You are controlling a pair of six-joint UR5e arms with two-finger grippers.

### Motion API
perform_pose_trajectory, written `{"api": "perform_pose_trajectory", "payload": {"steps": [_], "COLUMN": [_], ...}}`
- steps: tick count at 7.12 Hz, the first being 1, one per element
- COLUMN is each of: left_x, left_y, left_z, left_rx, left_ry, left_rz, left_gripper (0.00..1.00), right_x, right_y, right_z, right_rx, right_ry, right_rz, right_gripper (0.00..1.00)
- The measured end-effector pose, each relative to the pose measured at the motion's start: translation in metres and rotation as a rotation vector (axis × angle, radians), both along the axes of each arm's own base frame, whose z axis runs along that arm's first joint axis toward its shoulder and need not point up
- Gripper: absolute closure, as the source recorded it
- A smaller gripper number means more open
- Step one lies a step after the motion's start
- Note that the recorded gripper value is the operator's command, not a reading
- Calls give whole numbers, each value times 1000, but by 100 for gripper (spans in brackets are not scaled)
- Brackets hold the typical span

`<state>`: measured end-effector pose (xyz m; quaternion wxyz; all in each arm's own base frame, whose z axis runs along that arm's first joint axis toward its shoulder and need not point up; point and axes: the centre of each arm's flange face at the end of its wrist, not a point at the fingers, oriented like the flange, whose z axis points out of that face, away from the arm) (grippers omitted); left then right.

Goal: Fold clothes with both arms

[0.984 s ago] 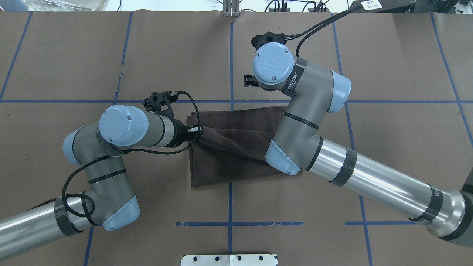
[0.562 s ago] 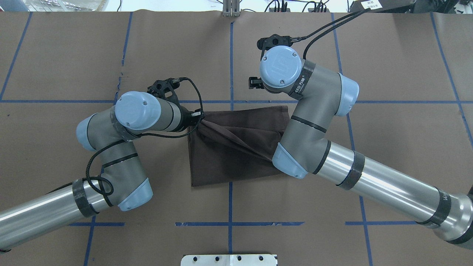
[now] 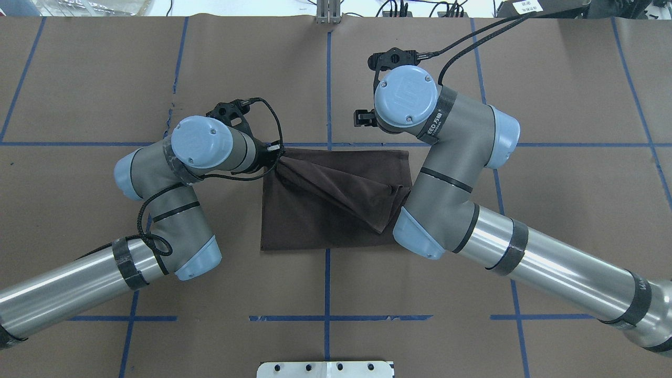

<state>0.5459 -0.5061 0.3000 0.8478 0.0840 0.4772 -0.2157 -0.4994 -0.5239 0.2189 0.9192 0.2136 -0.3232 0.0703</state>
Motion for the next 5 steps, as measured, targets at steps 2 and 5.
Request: {"api": "perform_pose_trajectory", "payload": {"steps": [2, 5], "left_x": [-26, -89], "left_y": [-9, -16], "left_z": [-14, -11], "left_rx": [132, 263], "left_ry": [-20, -21], "left_rz": [71, 202], "left_gripper": [0, 0], "right_x": [-7, -65], "right_y": [26, 95], "right_z": [-21, -25], "right_rx": [-1, 17], "right_ry": [-23, 31], "right_rz": [-27, -30], "right_gripper": [0, 13]}}
